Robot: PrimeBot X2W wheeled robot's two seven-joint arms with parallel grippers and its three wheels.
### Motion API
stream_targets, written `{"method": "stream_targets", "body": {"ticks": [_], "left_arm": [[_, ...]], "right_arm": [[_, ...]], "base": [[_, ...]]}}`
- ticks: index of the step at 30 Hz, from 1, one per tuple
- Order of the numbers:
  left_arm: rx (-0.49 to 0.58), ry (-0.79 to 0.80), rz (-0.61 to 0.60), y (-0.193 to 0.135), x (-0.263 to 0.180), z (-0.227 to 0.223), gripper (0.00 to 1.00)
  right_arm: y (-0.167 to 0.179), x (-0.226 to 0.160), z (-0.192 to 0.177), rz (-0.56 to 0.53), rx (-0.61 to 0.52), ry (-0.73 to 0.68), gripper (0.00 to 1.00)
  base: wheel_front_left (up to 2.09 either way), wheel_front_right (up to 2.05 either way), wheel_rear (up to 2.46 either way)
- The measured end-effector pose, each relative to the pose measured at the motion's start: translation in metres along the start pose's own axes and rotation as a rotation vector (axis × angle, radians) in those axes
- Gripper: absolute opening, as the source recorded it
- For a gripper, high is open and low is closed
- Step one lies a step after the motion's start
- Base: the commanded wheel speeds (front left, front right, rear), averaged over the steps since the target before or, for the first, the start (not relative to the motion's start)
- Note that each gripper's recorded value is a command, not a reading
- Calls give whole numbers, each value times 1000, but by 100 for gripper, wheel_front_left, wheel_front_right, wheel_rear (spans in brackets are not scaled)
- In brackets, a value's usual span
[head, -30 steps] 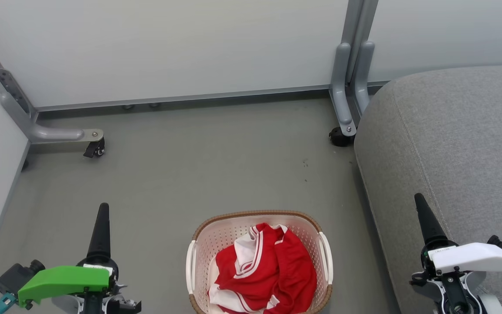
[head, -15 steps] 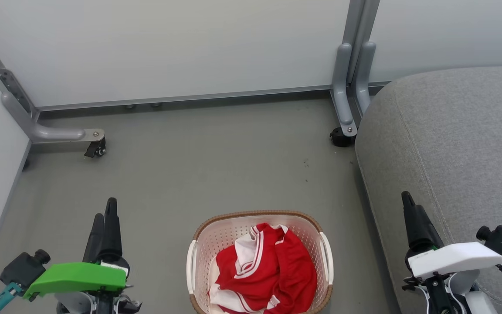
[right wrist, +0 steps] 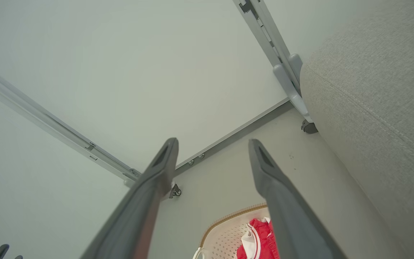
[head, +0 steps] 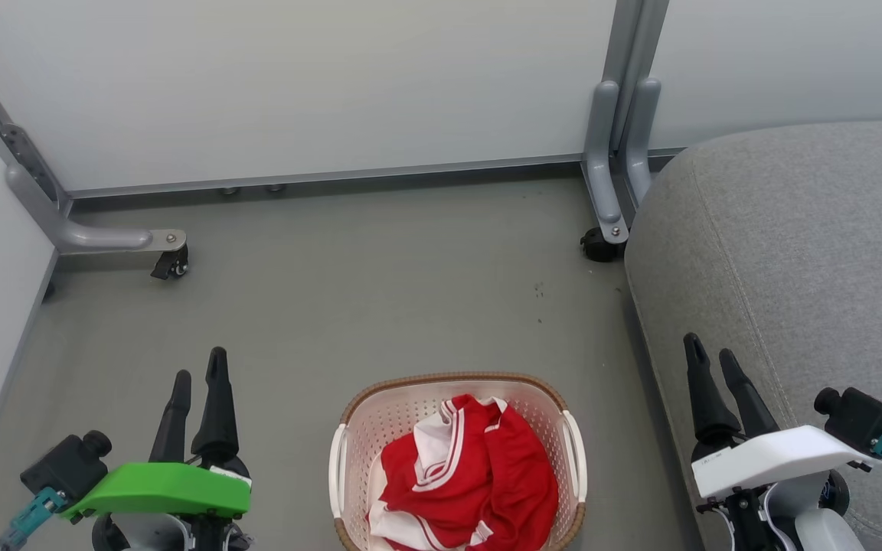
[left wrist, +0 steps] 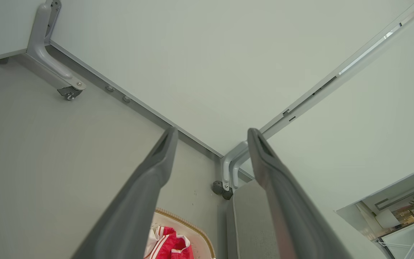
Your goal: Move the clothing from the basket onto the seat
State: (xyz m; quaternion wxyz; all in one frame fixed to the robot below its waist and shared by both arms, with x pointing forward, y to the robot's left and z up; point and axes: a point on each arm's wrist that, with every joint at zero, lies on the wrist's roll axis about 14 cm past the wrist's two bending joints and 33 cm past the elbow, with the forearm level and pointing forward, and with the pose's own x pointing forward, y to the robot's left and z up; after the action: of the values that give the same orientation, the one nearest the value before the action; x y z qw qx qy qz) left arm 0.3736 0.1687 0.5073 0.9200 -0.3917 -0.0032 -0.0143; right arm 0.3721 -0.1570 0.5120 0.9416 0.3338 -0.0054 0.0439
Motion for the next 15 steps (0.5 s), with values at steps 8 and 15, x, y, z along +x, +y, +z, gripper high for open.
{"method": "stream_targets", "body": {"ticks": [8, 15], "left_arm": [[114, -10, -30, -8, -2, 1, 100], [184, -16, -50, -14, -4, 0, 100]], "right_arm": [[5, -2, 1, 21, -86, -12, 100], [11, -2, 2, 44, -157, -22, 100]], "base": [[0, 0, 0], [0, 0, 0]]}}
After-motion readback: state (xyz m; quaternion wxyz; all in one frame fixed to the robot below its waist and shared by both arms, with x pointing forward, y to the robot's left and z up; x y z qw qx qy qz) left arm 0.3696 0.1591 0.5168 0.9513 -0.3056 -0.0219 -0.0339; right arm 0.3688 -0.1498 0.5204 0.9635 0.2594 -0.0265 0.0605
